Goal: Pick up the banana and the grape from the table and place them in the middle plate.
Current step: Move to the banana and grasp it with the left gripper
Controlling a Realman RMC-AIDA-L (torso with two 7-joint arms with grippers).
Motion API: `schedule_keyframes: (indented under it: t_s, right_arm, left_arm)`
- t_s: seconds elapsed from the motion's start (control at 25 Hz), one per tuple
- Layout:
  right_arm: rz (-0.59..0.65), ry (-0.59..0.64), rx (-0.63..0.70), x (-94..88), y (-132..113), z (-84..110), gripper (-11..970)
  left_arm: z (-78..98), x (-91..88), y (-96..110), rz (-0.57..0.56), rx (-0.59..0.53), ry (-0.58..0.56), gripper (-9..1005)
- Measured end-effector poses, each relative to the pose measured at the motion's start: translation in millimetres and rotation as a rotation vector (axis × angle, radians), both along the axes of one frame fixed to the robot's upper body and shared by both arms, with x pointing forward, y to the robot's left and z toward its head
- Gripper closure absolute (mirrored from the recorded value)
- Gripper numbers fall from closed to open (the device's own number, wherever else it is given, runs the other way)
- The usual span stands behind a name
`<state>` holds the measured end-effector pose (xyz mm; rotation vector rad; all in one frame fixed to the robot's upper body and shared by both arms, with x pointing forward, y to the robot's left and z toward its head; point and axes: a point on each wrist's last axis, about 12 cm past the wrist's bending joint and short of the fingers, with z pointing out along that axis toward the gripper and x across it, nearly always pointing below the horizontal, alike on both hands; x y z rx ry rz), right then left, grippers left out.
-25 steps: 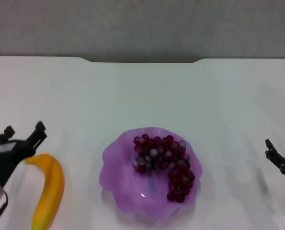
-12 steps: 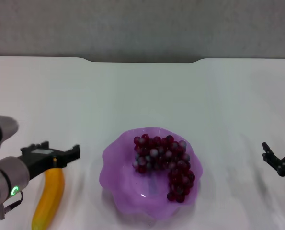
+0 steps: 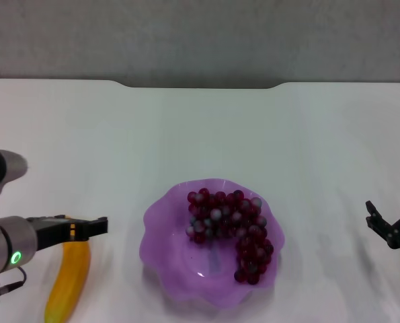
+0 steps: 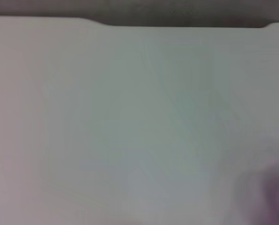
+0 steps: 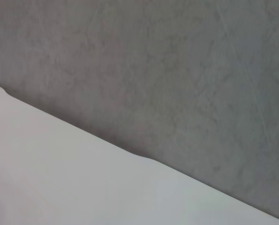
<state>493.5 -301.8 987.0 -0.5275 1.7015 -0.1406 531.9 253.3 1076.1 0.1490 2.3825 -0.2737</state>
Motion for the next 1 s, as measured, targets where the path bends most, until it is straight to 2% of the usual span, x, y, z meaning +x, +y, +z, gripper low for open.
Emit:
schedule_keyframes:
  t_s: [0.32,0.52,1.0]
  right_arm:
    - [-0.002,0.001,0.001,-0.9,-0.2,-0.4,76]
    - [-0.007,0.002,0.003,-1.0,-0.9,-0.5,77]
    - [0.001,-0.007,0.003,0.3,0.5,0.9,77]
  left_arm:
    - [-8.9,-3.9,8.1,0.106,-0.003,0.057,104]
    - [-12.0,-8.1,2.9,0.106,-0.017,0.083,105]
    - [-27.2,-7.3,7.1,0.135,-0.016,0.099,105]
